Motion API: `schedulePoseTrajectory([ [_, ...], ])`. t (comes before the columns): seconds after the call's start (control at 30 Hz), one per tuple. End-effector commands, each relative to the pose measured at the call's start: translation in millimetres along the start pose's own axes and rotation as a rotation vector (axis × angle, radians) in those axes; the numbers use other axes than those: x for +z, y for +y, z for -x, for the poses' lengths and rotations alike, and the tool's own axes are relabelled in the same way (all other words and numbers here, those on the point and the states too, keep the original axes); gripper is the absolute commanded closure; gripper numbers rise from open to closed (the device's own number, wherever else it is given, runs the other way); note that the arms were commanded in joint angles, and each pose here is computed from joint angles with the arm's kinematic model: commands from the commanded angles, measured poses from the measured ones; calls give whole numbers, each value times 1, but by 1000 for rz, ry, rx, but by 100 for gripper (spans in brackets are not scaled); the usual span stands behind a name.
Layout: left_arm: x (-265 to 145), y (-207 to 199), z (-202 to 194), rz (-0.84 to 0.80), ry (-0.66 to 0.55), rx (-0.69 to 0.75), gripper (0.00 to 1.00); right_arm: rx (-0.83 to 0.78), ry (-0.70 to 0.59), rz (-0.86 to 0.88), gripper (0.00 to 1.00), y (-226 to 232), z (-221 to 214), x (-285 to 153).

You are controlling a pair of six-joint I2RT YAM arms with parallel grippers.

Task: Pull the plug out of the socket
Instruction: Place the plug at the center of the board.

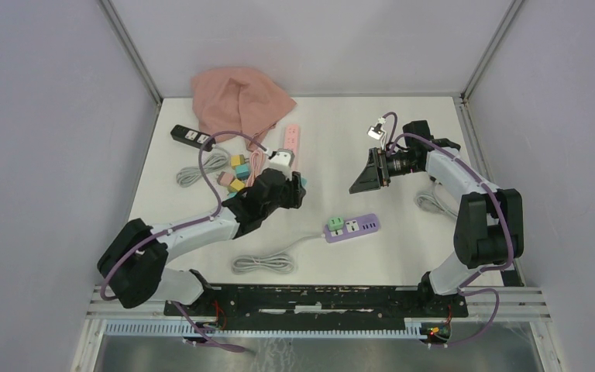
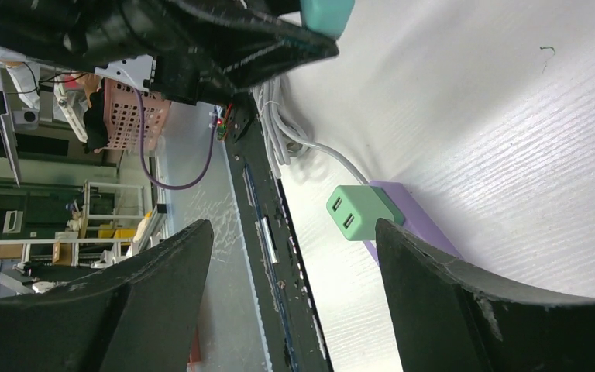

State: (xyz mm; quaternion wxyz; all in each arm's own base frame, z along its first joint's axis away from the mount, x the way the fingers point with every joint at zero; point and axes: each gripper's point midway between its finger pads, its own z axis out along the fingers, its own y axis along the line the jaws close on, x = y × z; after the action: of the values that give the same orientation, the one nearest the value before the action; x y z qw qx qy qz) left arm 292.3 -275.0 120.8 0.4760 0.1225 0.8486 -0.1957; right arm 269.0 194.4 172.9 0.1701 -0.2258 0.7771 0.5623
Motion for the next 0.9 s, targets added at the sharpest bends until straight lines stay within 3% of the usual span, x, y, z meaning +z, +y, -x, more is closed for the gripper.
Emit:
schedulePoseTrajectory([
  [0.0,-6,21,26,-17,-102,-185,97,-62,-19,15,17,8,11,-4],
  [0.3,-13,86,11,142,-118,-318,97,-59,-15,13,17,6,10,-3],
  [0.57,-13,115,1,208,-108,-400,97,-59,-12,12,17,5,10,-3],
  [0.87,-14,150,-7,399,-68,-428,97,-58,-11,16,17,5,10,-3],
])
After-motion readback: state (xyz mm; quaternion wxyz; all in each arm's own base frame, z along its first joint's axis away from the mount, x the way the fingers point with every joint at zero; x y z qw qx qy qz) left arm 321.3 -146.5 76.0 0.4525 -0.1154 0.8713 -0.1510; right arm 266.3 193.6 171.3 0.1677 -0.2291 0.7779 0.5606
